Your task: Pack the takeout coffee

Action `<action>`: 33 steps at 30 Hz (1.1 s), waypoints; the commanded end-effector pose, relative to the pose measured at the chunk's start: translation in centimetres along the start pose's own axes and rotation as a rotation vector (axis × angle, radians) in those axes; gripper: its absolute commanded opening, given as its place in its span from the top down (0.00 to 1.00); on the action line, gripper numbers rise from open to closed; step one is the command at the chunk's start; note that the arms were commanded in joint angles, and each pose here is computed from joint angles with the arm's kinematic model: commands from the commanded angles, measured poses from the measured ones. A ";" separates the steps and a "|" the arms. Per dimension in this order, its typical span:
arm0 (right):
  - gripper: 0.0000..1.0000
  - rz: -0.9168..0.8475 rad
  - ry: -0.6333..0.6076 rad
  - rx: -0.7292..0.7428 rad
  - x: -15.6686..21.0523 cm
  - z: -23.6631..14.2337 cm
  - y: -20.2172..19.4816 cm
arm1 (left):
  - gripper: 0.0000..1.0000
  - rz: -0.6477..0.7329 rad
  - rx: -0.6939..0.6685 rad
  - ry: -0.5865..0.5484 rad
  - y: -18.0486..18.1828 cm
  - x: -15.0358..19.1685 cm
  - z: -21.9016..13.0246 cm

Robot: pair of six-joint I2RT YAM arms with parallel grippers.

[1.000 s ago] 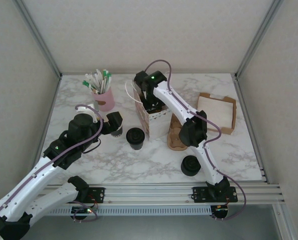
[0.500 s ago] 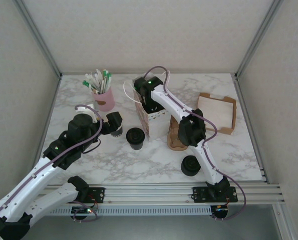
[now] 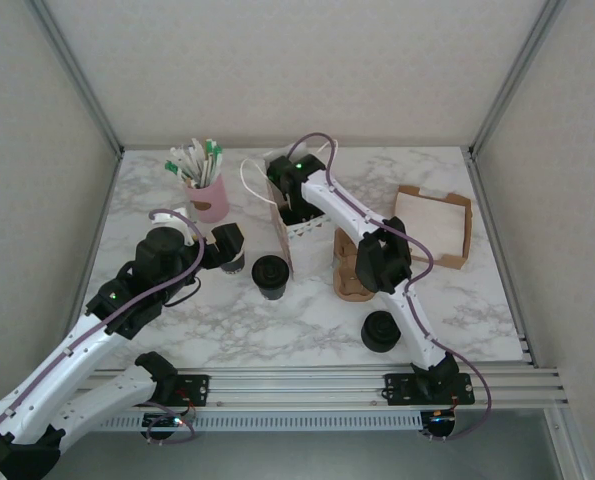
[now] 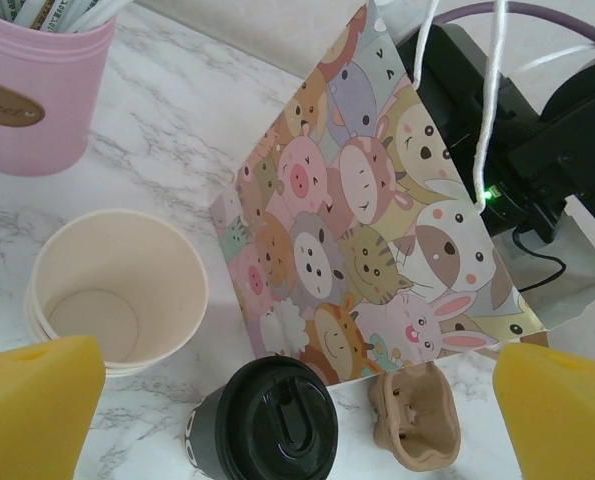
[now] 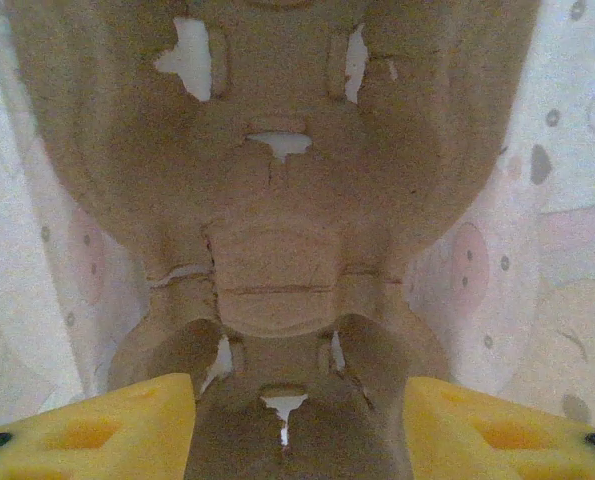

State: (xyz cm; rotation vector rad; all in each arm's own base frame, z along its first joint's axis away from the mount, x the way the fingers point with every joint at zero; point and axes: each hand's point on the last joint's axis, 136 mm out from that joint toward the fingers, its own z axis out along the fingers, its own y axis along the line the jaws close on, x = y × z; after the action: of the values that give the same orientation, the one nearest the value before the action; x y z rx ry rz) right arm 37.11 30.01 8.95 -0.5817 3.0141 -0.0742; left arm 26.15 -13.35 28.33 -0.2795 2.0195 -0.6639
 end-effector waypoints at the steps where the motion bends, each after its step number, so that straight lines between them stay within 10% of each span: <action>1: 0.40 0.012 -0.101 -0.020 -0.1 -5.5 -0.2 | 0.00 0.001 0.014 -0.010 -0.1 -0.3 0.2; 33: 0.01 0.012 -0.645 -0.339 6.4 -28.4 -1.7 | 0.00 -0.001 0.133 0.033 -2.9 -0.7 -1.2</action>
State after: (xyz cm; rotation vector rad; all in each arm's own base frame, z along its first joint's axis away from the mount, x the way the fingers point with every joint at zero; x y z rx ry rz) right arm 30.57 27.36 35.57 -0.4984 2.4619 0.4856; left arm 25.68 -14.51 28.61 -0.2328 2.0382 -0.7397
